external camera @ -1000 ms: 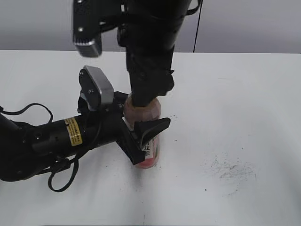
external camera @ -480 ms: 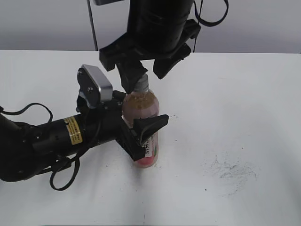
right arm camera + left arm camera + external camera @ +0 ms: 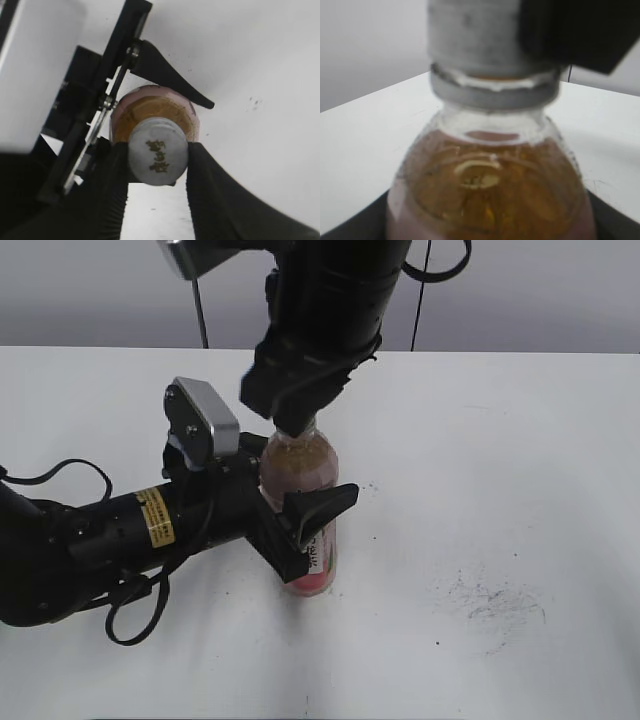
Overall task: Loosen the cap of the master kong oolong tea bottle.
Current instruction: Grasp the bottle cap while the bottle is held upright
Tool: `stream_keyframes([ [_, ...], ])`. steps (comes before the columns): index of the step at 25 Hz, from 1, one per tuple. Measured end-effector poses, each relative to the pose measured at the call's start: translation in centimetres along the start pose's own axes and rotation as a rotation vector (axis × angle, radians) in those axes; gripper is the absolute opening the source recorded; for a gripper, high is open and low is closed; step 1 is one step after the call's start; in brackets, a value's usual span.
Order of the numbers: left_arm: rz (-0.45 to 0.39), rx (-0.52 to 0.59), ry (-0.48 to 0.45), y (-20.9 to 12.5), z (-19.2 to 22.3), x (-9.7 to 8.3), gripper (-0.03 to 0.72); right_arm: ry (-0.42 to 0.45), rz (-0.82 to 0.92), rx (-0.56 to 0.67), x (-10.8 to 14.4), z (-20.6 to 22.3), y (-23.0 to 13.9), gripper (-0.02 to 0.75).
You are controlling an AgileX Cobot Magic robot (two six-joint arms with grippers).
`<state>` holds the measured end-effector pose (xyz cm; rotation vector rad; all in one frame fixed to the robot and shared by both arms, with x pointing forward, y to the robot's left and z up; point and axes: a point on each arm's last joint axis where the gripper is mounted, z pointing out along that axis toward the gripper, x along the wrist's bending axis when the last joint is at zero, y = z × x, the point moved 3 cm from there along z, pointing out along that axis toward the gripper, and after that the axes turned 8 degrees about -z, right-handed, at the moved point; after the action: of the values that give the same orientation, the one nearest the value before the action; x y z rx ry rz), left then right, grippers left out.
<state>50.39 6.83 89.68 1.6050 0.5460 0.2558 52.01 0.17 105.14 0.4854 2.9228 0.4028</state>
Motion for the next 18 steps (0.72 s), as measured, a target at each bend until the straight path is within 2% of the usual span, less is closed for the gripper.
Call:
stream_keyframes([
  [3, 0.002, 0.001, -0.003, -0.01, 0.00, -0.04, 0.442, -0.003, -0.418, 0.001, -0.03, -0.03, -0.02, 0.267],
  [6, 0.008, 0.002, -0.007, -0.03, 0.00, -0.08, 0.442, -0.011, -0.944, 0.002, -0.11, -0.18, 0.01, 0.267],
  [9, 0.008, 0.002, -0.006, -0.03, 0.00, -0.08, 0.442, -0.023, -1.557, -0.006, -0.11, -0.24, 0.19, 0.263],
  [12, 0.005, 0.001, -0.004, -0.02, 0.00, -0.05, 0.442, -0.039, -2.026, -0.032, 0.02, -0.37, 0.45, 0.225],
  [15, -0.006, -0.003, 0.003, -0.04, -0.12, 0.03, 0.442, -0.044, -2.217, -0.039, 0.02, -0.62, 0.40, 0.085],
  [18, -0.006, -0.003, 0.004, -0.03, -0.12, 0.04, 0.442, -0.037, -2.220, -0.038, -0.01, -0.72, 0.28, 0.049],
])
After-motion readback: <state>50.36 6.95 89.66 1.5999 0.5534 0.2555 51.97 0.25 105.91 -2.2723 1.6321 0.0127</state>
